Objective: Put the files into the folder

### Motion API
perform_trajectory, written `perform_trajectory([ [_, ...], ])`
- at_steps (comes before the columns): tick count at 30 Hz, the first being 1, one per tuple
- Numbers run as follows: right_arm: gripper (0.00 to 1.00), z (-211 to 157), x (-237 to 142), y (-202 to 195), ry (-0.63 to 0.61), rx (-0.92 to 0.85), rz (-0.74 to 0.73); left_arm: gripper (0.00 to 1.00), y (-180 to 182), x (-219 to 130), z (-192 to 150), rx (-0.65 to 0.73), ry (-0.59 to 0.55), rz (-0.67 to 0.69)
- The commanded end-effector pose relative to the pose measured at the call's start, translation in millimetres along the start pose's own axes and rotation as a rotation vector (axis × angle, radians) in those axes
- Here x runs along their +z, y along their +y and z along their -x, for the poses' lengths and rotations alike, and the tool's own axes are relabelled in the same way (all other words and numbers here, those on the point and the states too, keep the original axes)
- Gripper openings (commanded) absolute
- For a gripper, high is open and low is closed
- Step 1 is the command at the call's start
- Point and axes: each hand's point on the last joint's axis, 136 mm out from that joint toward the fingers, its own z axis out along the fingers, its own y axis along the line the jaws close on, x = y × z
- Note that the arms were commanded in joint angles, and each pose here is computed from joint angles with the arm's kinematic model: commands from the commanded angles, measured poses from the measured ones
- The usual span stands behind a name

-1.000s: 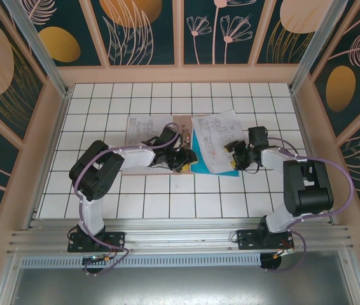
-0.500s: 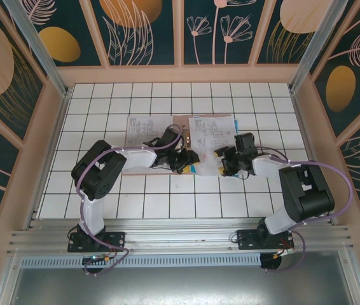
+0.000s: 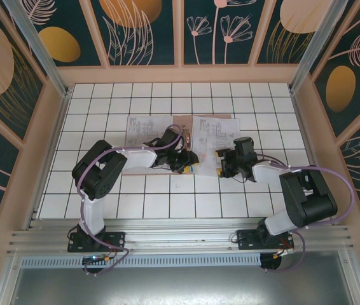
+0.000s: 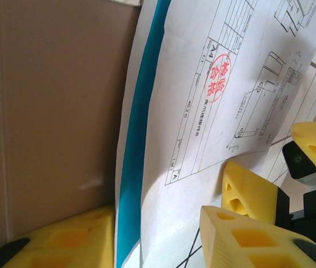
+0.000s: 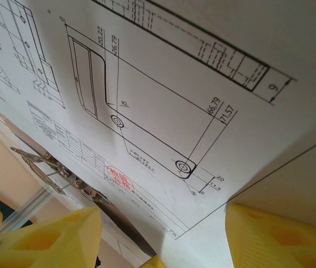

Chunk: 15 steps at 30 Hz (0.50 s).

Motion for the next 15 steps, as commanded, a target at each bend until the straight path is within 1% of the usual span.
perform_trajectory([
  [1,0.61,3,6,-2,-0.02,0.038,-0.005,0.42,-1,7,-5,0.001,0.019,-0.004],
  [5,0.61,0,7,2,-0.015,0.026,-0.005,0.4,-1,7,-5,0.002,0.017,-0.003],
  [8,0.61,-1,7,2,-0.011,0.014,-0.014,0.35,0,7,-4,-0.001,0.014,0.001],
  [10,0.61,-1,7,0,-0.009,0.01,-0.023,0.28,1,7,-4,-0.003,0.01,0.006],
  [12,0.62,-2,5,1,-0.011,0.001,-0.02,0.17,1,6,-4,-0.004,0.006,0.008],
  [14,0.63,-2,-1,12,-0.028,-0.033,-0.001,0.04,1,5,-3,-0.008,0.004,0.007],
  [15,0.64,-1,-5,21,-0.044,-0.069,0.012,0.0,0,5,-4,-0.009,0.003,0.006],
])
